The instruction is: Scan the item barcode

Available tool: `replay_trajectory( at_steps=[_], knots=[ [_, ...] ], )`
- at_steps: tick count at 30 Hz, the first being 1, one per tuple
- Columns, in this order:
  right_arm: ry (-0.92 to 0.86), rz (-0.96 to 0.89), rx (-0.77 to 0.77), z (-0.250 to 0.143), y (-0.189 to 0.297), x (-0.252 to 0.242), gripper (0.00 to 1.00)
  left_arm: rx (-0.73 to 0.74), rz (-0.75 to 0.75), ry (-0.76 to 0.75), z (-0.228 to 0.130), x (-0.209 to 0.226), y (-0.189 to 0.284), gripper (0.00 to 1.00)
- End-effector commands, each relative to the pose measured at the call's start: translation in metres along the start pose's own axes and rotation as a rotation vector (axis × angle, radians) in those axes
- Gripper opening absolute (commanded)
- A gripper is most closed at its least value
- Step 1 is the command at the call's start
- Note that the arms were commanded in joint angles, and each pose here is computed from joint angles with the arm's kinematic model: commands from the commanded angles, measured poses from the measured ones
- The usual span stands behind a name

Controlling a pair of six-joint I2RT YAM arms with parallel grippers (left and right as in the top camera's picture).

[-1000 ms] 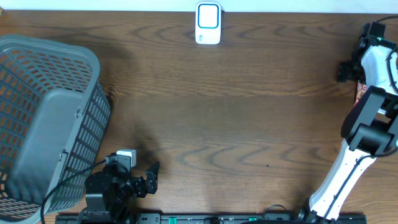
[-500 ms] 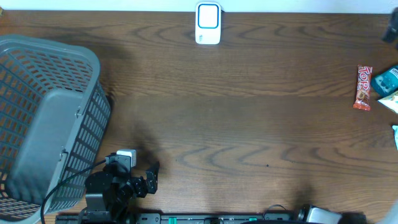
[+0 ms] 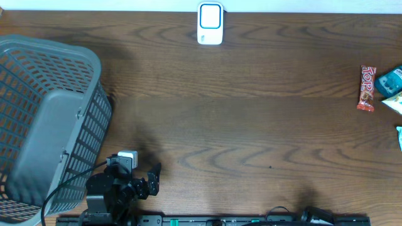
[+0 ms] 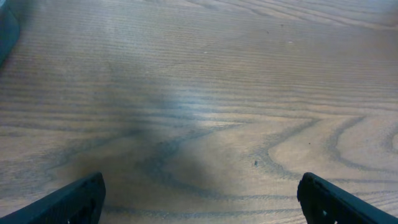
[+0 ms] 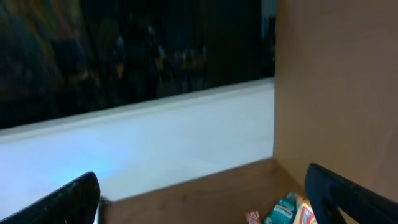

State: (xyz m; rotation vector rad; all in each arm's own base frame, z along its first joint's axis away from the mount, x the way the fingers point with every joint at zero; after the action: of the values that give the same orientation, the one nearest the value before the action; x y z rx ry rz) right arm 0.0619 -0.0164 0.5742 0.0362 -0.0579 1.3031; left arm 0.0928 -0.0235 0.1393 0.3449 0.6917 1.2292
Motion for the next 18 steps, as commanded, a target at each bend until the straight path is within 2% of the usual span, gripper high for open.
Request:
replay_trajectory(
  at_steps=[1, 5, 10, 13, 18],
  knots=[
    [0.001, 0.001, 0.024, -0.014, 0.036, 0.002, 0.99, 0.054, -0.003, 0.028, -0.009, 0.001, -0.002, 0.98],
    [-0.028, 0.027, 0.048, -0.034, 0.077, 0.003, 0.99, 0.054, -0.003, 0.028, -0.009, 0.001, -0.002, 0.98],
    [-0.025, 0.066, 0.070, -0.073, 0.103, -0.003, 0.99, 0.054, -0.003, 0.028, -0.009, 0.001, -0.002, 0.98],
    [-0.024, 0.072, 0.075, -0.103, 0.098, -0.007, 0.99, 0.054, -0.003, 0.028, -0.009, 0.001, -0.002, 0.98],
    [-0.029, 0.111, 0.015, -0.158, 0.062, -0.008, 0.99, 0.054, -0.003, 0.028, -0.009, 0.001, -0.002, 0.98]
  ],
)
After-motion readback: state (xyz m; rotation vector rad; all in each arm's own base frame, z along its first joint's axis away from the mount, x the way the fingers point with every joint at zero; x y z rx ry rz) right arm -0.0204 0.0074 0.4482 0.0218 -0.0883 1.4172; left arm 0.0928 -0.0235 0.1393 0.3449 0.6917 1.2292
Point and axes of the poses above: each gripper's point midway between its finger pads, its own y axis back along the fingers, its own x axis along the line the jaws close on, z = x × y, the point moved 10 cm from there along y, back along the fingers, and after that the axes turned 2 degrees about y, right-handed, at the moved point
